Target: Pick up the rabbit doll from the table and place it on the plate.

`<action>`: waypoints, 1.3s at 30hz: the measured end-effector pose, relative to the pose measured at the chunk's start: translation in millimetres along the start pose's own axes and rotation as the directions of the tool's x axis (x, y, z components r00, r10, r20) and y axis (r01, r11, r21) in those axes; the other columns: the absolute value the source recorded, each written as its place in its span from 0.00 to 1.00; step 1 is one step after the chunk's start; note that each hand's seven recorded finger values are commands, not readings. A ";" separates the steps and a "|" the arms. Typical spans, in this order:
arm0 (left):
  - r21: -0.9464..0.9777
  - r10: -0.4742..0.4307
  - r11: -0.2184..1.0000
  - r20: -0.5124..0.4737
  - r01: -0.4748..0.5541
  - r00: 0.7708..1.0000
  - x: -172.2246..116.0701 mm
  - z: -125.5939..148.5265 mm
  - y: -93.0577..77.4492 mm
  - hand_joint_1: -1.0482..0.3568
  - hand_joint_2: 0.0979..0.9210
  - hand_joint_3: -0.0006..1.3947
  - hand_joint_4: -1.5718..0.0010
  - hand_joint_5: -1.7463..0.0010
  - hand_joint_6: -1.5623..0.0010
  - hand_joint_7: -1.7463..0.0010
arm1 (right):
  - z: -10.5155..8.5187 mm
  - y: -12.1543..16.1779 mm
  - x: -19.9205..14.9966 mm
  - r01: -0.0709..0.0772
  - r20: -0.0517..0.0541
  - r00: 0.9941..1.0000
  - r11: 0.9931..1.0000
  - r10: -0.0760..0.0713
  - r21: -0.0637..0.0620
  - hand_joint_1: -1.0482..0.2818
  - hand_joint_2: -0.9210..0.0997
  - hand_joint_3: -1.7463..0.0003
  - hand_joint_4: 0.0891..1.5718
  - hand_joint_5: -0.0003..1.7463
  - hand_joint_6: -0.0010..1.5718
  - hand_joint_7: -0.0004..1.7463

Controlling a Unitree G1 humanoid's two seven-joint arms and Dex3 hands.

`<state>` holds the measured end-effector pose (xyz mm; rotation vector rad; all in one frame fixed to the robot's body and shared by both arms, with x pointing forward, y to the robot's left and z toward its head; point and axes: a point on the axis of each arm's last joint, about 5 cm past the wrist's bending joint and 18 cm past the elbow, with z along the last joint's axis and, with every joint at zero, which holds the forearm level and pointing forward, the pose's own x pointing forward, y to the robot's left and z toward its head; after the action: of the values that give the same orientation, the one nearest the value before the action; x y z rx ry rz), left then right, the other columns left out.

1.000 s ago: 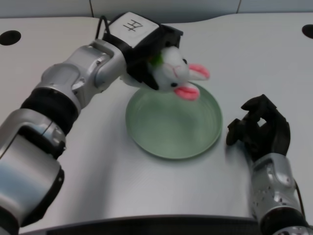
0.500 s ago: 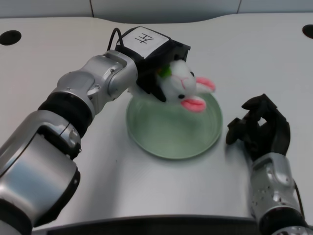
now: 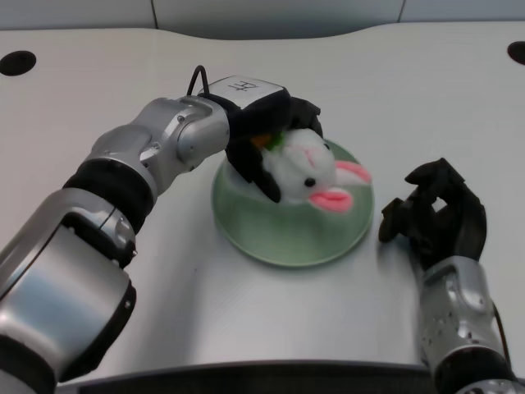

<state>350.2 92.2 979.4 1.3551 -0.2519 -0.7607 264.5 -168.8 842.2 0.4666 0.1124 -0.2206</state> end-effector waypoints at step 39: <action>-0.426 0.213 0.868 -0.146 -0.256 0.966 -88.5 -84.0 22.4 0.07 1.00 0.10 0.92 0.96 0.93 0.97 | 0.4 -1.3 1.3 -0.005 -0.009 1.000 1.000 0.005 -0.005 0.00 0.37 0.25 1.00 0.82 0.73 1.00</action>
<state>340.9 213.5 1003.8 0.9022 -0.1523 -0.5057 265.5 -170.3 841.8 0.4630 0.1209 -0.2132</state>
